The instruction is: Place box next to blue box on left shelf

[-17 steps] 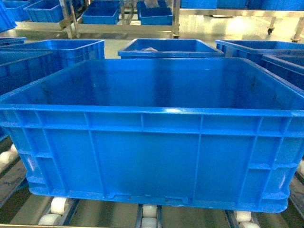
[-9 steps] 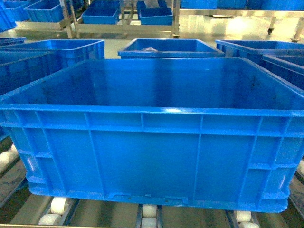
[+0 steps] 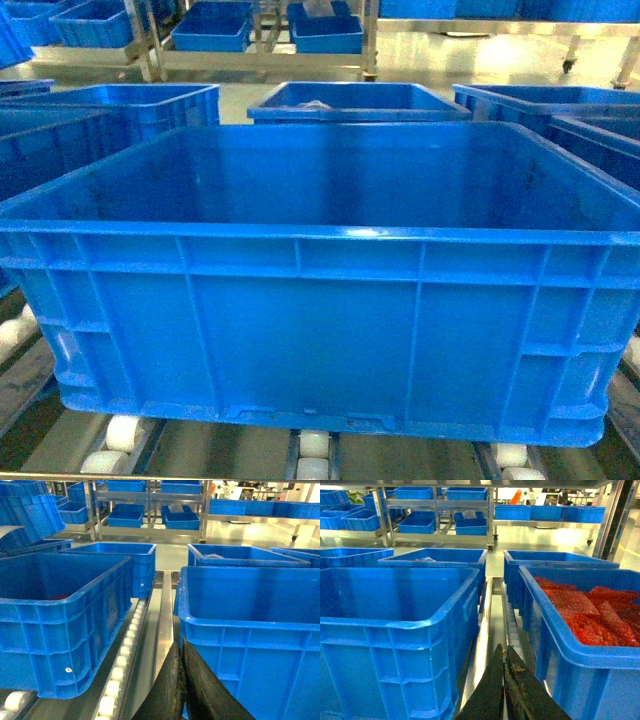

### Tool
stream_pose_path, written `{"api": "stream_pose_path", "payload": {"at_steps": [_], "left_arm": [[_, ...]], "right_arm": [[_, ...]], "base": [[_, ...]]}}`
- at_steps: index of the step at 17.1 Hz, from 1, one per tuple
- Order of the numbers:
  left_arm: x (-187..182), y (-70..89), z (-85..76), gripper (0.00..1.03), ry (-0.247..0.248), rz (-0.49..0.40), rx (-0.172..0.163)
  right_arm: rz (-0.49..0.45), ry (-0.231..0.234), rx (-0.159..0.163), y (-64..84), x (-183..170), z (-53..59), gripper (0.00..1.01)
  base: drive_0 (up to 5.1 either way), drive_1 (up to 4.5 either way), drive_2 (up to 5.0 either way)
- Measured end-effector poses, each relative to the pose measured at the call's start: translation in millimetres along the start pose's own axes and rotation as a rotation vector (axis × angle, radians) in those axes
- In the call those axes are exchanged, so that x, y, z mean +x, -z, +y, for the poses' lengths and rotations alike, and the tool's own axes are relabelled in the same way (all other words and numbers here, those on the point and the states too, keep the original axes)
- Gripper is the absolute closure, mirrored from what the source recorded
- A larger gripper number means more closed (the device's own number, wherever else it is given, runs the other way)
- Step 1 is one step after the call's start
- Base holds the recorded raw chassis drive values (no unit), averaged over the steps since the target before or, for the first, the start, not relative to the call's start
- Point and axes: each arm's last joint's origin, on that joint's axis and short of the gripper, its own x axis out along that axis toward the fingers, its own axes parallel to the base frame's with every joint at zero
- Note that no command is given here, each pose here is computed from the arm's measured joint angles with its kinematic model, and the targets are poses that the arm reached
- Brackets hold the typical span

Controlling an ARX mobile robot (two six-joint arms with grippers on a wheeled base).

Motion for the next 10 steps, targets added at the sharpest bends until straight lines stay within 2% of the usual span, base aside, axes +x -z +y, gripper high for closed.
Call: {"api": "stream_pose_path", "payload": {"at_steps": [1, 2, 3, 4, 6, 8, 10], "left_arm": [[-3.1, 1.5, 0.1, 1.00, -0.004, 0.014, 0.000], [-10.5, 5.6, 0.1, 1.00, -0.002, 0.038, 0.000], [-11.5, 0.1, 0.1, 1.00, -0.004, -0.011, 0.000], [-11.3, 4.3, 0.1, 1.00, 0.000, 0.023, 0.001], [-11.3, 3.6, 0.0, 1.00, 0.000, 0.014, 0.001], [-11.3, 3.6, 0.1, 0.82, -0.001, 0.014, 0.001], [-11.3, 3.5, 0.1, 0.58, 0.000, 0.014, 0.001]], "right_arm": [[0.035, 0.000, 0.000, 4.4, 0.2, 0.0, 1.00], [0.020, 0.000, 0.000, 3.0, 0.3, 0.0, 1.00], [0.029, 0.000, 0.000, 3.8, 0.3, 0.0, 1.00], [0.028, 0.001, 0.000, 3.7, 0.3, 0.0, 1.00], [0.026, 0.000, 0.000, 3.5, 0.3, 0.0, 1.00], [0.026, 0.000, 0.000, 3.5, 0.3, 0.0, 0.82], [0.026, 0.000, 0.000, 3.5, 0.3, 0.0, 0.58]], "base": [[0.0, 0.00, 0.0], [0.0, 0.00, 0.0], [0.0, 0.00, 0.0], [0.0, 0.00, 0.0], [0.0, 0.00, 0.0], [0.0, 0.00, 0.0], [0.0, 0.00, 0.0]]}}
